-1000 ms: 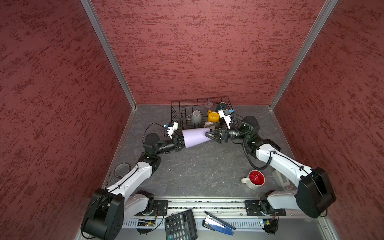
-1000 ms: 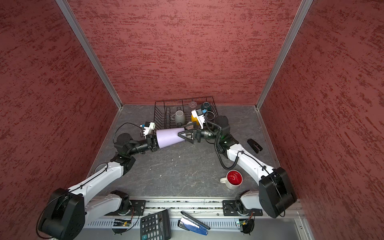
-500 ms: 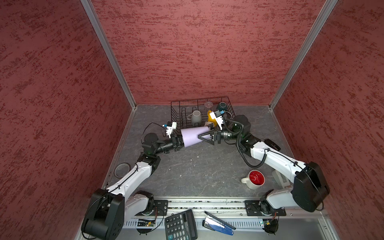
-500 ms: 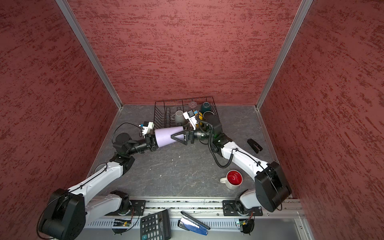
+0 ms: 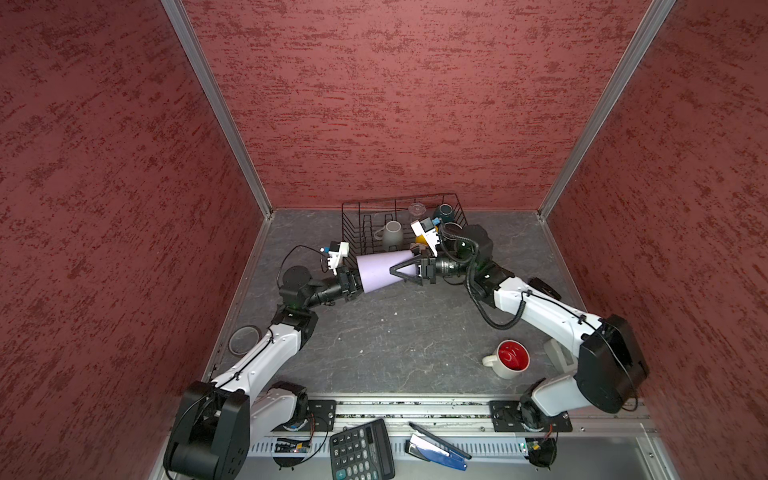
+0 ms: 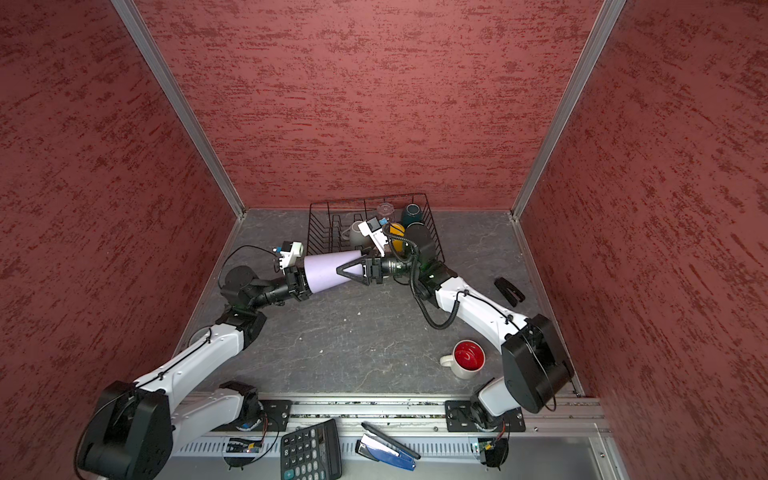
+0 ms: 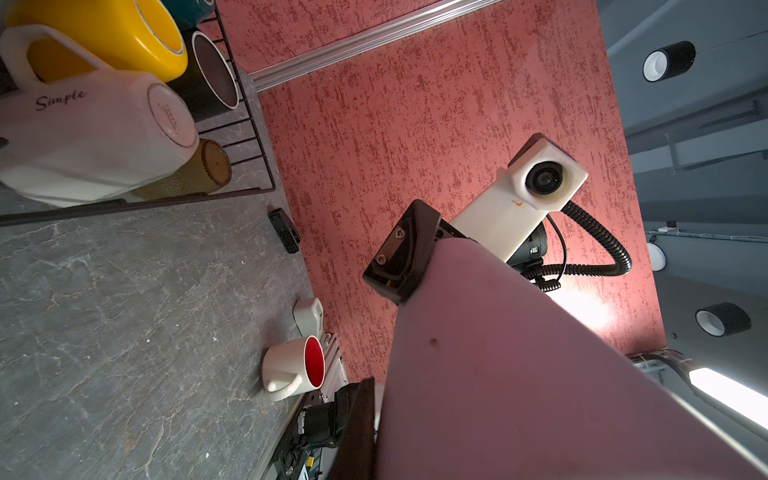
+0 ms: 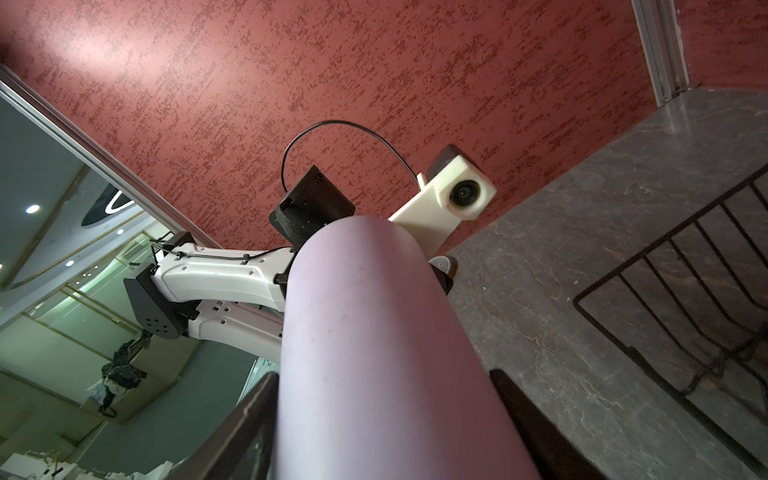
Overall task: Load the cups into the dish rack
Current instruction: 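Close the right gripper on the lilac cup beside the left gripper, then lower the lilac cup upside down into the rack with the right gripper while left withdraws, then open the right gripper and lift away from the rack, then grasp the red-lined white mug rim on the table with the right gripper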
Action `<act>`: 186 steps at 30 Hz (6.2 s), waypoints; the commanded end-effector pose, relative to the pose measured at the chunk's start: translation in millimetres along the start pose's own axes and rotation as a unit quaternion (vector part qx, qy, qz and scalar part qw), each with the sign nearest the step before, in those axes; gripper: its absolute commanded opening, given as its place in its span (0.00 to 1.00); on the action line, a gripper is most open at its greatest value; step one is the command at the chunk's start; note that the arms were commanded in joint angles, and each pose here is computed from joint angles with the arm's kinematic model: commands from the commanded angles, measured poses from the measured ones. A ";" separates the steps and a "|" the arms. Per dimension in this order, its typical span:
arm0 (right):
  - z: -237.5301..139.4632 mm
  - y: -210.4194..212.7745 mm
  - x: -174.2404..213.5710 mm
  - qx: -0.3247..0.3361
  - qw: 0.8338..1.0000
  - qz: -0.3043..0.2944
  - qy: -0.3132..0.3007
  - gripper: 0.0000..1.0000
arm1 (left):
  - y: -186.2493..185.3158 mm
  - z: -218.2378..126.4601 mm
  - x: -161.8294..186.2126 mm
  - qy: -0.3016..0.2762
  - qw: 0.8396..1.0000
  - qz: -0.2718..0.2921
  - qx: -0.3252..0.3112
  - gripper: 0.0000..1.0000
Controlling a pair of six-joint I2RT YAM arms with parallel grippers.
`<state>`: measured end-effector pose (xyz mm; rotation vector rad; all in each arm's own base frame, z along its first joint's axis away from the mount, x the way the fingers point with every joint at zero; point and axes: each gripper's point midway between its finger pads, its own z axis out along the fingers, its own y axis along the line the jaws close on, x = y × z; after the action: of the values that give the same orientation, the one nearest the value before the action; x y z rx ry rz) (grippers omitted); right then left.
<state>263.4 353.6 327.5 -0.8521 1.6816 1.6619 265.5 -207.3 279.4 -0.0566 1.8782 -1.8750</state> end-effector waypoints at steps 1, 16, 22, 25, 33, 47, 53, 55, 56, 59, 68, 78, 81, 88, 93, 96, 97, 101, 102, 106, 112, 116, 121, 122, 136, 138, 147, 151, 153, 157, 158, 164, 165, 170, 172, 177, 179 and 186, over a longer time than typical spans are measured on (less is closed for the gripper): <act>6.1 -0.5 -6.1 0.007 1.000 -0.011 -0.004 0.58 | -7.6 -2.1 -6.1 -0.014 1.000 0.011 0.007 0.00; 4.8 15.5 -31.4 0.006 0.999 -0.030 -0.031 0.22 | -6.5 -16.9 -8.9 -0.030 0.999 0.017 -0.025 0.35; -0.3 22.2 -43.5 0.025 0.998 -0.046 -0.043 0.15 | -3.0 -30.2 -12.3 -0.049 0.998 0.016 -0.048 0.63; -6.6 24.7 -53.0 0.056 0.995 -0.060 -0.051 0.13 | 1.0 -37.8 -15.4 -0.060 0.996 0.015 -0.061 0.82; -24.9 4.7 -72.5 0.185 0.977 -0.091 -0.056 0.10 | 13.0 -83.6 -27.9 -0.143 0.975 0.040 -0.166 1.00; -34.2 -63.8 -119.0 0.368 0.923 -0.102 -0.043 0.05 | 12.8 -148.4 -19.5 -0.244 0.910 0.112 -0.316 1.00; -20.4 -106.5 -125.6 0.410 0.906 -0.100 -0.010 0.04 | 14.9 -164.5 -7.0 -0.260 0.891 0.119 -0.353 0.99; -15.9 -121.8 -125.5 0.423 0.900 -0.101 0.000 0.03 | 11.4 -167.3 -3.6 -0.264 0.888 0.127 -0.355 1.00; -14.1 -130.7 -125.7 0.432 0.896 -0.102 0.005 0.03 | 10.0 -168.8 -2.1 -0.267 0.886 0.129 -0.357 1.00; -7.6 -153.0 -124.7 0.451 0.886 -0.105 0.021 0.03 | 6.3 -172.2 1.6 -0.272 0.882 0.130 -0.361 1.00; 17.3 -208.8 -114.4 0.485 0.865 -0.115 0.059 0.00 | 5.4 -173.6 6.9 -0.274 0.883 0.125 -0.360 1.00; 43.6 -258.0 -98.8 0.500 0.852 -0.139 0.069 0.00 | 9.3 -174.4 10.8 -0.272 0.884 0.116 -0.362 0.99; 51.6 -274.9 -89.3 0.501 0.849 -0.151 0.076 0.00 | 13.0 -175.4 11.8 -0.272 0.883 0.112 -0.366 0.99; 60.8 -304.2 -67.6 0.509 0.840 -0.160 0.096 0.00 | 13.6 -173.3 11.6 -0.279 0.887 0.106 -0.351 0.99; 71.5 -314.0 -46.4 0.502 0.842 -0.159 0.118 0.02 | 15.2 -171.5 11.0 -0.284 0.891 0.096 -0.340 0.99; 75.8 -317.7 -38.1 0.498 0.844 -0.156 0.125 0.09 | 12.2 -171.4 11.6 -0.285 0.892 0.098 -0.338 0.99; 77.0 -317.8 -36.6 0.495 0.846 -0.154 0.126 0.13 | 12.1 -171.8 12.1 -0.285 0.891 0.098 -0.338 0.99; 80.2 -318.2 -32.3 0.486 0.852 -0.148 0.128 0.38 | 12.8 -171.6 13.4 -0.283 0.892 0.096 -0.339 1.00; 81.1 -317.0 -31.3 0.482 0.854 -0.147 0.130 0.44 | 13.3 -171.5 13.8 -0.283 0.893 0.094 -0.339 1.00; 83.6 -312.1 -29.7 0.471 0.860 -0.144 0.135 0.60 | 12.9 -171.3 14.1 -0.283 0.893 0.093 -0.336 0.99; 88.3 -294.0 -39.7 0.449 0.873 -0.142 0.127 0.79 | 11.3 -170.9 14.8 -0.284 0.894 0.094 -0.334 0.99; 90.6 -279.3 -53.9 0.439 0.880 -0.146 0.111 0.86 | 10.1 -172.4 16.8 -0.286 0.893 0.096 -0.335 1.00; 91.6 -256.4 -72.1 0.421 0.892 -0.140 0.088 0.91 | 8.8 -172.8 17.1 -0.285 0.892 0.098 -0.337 0.99; 92.3 -249.9 -76.5 0.416 0.895 -0.138 0.083 0.91 | 7.7 -172.8 16.6 -0.286 0.892 0.100 -0.336 0.99; 8.7 -161.7 -81.0 0.483 0.868 -0.088 0.077 0.84 | 4.3 -173.3 -1.2 -0.301 0.882 0.134 -0.337 0.99; -17.8 -146.0 -68.1 0.504 0.858 -0.075 0.067 0.84 | 7.1 -172.3 -6.3 -0.301 0.881 0.136 -0.338 0.99; -159.8 -97.1 48.7 0.644 0.759 0.070 0.067 0.81 | 24.4 -165.1 -29.0 -0.298 0.881 0.148 -0.336 1.00; -204.3 -74.9 101.3 0.676 0.720 0.147 0.060 0.77 | 26.1 -162.3 -33.4 -0.297 0.882 0.156 -0.330 0.99; -223.7 -66.0 127.7 0.693 0.694 0.190 0.059 0.75 | 25.5 -160.8 -34.8 -0.296 0.883 0.164 -0.326 0.99; -247.0 -52.7 173.9 0.707 0.655 0.262 0.058 0.70 | 31.7 -158.9 -37.2 -0.291 0.883 0.169 -0.326 0.99; -251.3 -50.0 180.8 0.710 0.647 0.271 0.058 0.70 | 32.2 -157.7 -37.6 -0.288 0.885 0.169 -0.325 0.99; -266.3 -35.3 213.0 0.714 0.620 0.322 0.056 0.67 | 41.0 -153.8 -35.3 -0.273 0.887 0.179 -0.328 0.99; -267.2 -33.5 218.3 0.714 0.615 0.329 0.063 0.67 | 41.9 -153.5 -34.4 -0.271 0.886 0.181 -0.330 0.99; -267.5 -31.8 233.4 0.715 0.603 0.345 0.085 0.66 | 48.6 -151.2 -29.5 -0.264 0.886 0.185 -0.332 0.99; -265.2 -34.2 239.1 0.711 0.602 0.352 0.089 0.66 | 51.7 -151.2 -28.8 -0.265 0.885 0.186 -0.334 0.99; -263.0 -38.8 254.6 0.706 0.599 0.367 0.094 0.65 | 52.1 -149.8 -27.1 -0.264 0.885 0.191 -0.334 0.99; -260.2 -42.4 260.7 0.700 0.601 0.374 0.091 0.64 | 51.4 -149.2 -26.8 -0.264 0.884 0.193 -0.334 1.00; -248.0 -61.5 268.8 0.689 0.614 0.379 0.074 0.54 | 51.9 -147.2 -24.5 -0.259 0.885 0.195 -0.333 0.99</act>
<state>140.7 86.0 78.9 0.5443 2.8773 0.0242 249.4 -58.4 224.3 -0.3737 1.8918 -0.8015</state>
